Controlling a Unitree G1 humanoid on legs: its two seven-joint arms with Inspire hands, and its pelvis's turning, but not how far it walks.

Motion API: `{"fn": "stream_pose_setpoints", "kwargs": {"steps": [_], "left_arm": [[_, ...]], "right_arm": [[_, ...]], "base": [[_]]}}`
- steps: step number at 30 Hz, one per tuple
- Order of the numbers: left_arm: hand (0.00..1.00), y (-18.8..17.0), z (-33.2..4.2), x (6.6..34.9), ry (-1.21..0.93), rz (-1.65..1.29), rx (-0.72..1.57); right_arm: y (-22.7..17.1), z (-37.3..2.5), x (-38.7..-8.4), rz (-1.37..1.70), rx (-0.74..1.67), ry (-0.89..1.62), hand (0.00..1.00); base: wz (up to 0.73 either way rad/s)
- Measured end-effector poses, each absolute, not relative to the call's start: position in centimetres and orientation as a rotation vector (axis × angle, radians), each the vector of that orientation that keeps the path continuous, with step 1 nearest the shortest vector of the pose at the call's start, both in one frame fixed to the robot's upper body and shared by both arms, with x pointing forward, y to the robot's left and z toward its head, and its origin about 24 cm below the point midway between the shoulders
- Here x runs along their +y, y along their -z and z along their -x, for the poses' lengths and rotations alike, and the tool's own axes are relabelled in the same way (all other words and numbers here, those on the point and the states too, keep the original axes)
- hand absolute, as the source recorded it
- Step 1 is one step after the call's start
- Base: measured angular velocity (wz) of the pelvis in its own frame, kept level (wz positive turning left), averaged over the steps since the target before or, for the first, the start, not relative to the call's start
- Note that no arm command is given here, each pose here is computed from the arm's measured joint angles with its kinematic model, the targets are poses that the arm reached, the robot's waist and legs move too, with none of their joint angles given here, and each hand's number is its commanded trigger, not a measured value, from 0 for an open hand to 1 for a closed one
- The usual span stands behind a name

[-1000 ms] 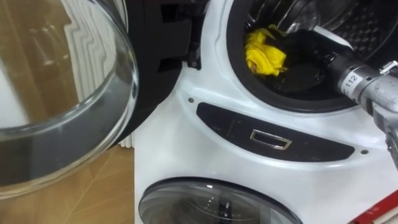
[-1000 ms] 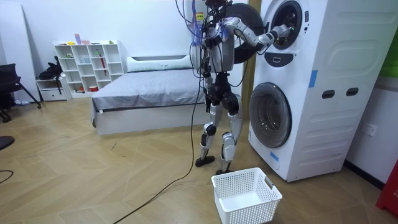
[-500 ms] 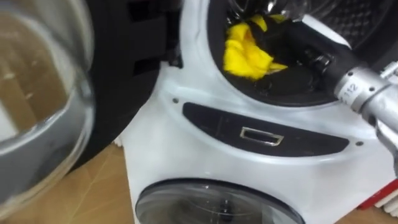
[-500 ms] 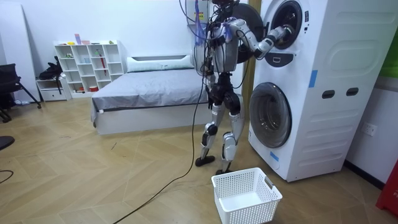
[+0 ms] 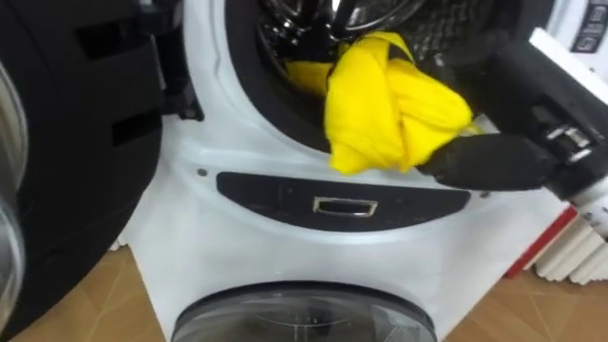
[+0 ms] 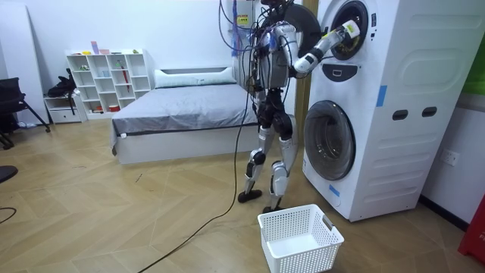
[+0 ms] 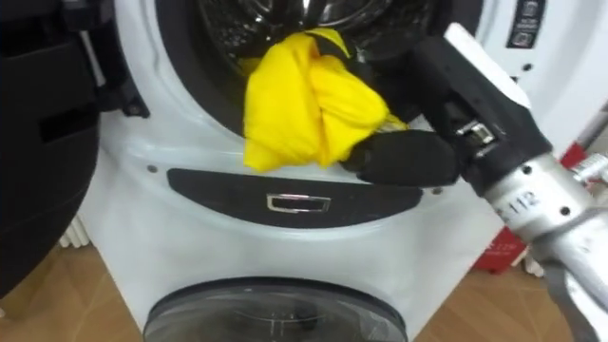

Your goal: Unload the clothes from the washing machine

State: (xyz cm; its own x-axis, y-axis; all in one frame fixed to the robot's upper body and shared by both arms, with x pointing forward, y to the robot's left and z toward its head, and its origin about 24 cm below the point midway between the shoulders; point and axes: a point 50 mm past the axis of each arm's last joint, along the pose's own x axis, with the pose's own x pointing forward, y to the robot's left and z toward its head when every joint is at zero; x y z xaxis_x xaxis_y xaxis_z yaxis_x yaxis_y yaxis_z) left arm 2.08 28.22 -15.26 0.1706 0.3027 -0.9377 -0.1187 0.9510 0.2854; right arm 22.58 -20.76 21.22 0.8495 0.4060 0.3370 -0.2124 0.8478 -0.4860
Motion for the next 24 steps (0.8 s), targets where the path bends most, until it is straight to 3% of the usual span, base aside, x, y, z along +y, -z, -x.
{"fn": "stream_pose_setpoints", "kwargs": {"steps": [14,24], "left_arm": [[0.00,14.9,-1.2,28.5,-0.296,-0.196,1.353],[0.00,14.7,-1.0,28.9,-0.278,-0.263,1.362]], "right_arm": [[-20.4,-20.9,-23.4,0.336,-0.433,-0.260,1.00],[-22.1,-19.4,-26.1,0.327,-0.522,-0.119,1.00]], "base": [[-0.08],[-0.35]]}}
